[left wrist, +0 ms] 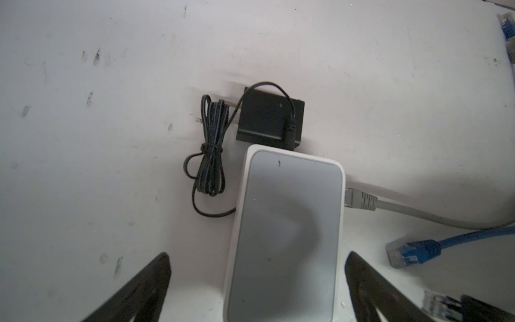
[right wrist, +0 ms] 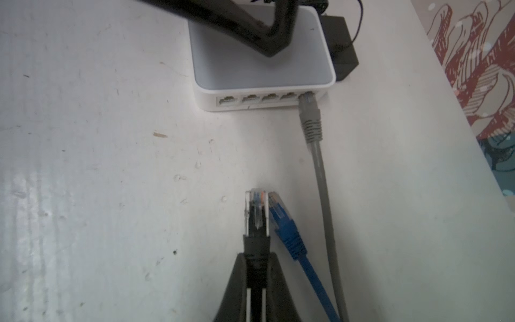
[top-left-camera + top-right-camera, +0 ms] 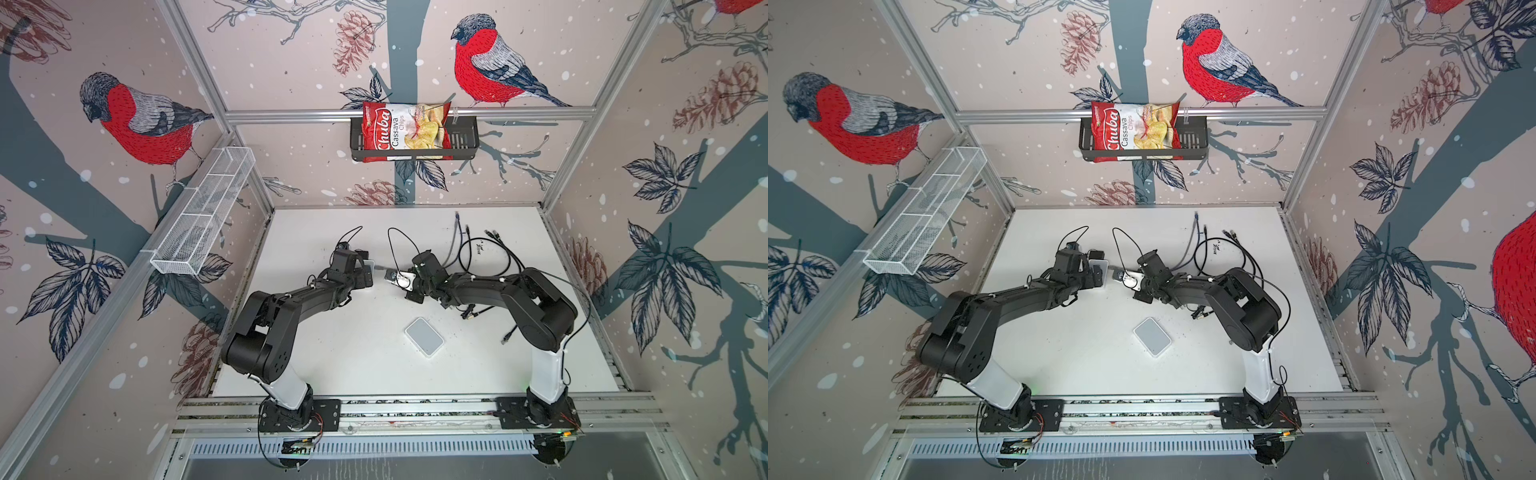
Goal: Insert the plug into the switch port
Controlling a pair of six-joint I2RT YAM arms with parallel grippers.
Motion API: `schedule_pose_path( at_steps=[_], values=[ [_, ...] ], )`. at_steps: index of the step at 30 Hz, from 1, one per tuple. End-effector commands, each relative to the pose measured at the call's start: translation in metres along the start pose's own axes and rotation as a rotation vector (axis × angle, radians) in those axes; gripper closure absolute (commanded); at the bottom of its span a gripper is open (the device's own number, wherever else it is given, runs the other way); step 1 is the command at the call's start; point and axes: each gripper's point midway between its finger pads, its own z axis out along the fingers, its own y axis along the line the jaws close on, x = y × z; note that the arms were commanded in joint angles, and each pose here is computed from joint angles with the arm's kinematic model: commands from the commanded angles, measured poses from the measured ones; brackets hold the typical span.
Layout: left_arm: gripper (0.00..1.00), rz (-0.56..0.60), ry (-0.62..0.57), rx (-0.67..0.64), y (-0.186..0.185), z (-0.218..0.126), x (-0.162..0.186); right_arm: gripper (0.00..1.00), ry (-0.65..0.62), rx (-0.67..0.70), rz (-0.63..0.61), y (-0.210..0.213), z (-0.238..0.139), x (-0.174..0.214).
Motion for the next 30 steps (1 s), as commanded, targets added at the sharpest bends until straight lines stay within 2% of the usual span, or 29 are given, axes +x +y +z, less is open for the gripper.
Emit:
schedule_pose_path(
  at_steps=[1,7,14,30],
  values=[
    [0.06,-0.036,-0.031,0.074,-0.007,0.005,-0.012,0.99,-0.091,0.040,-0.087,-0.008,0.006,-0.022],
    [0.16,-0.099,-0.049,0.148,-0.006,0.009,-0.020,1.00,-0.117,0.042,-0.144,-0.005,0.022,-0.029],
    [0.21,-0.087,-0.021,0.264,-0.026,0.013,-0.019,1.00,-0.137,0.020,-0.177,-0.001,0.035,-0.032],
    [0.27,-0.108,0.009,0.279,-0.027,0.019,-0.009,1.00,-0.170,0.009,-0.187,-0.004,0.045,-0.044]
  ],
)
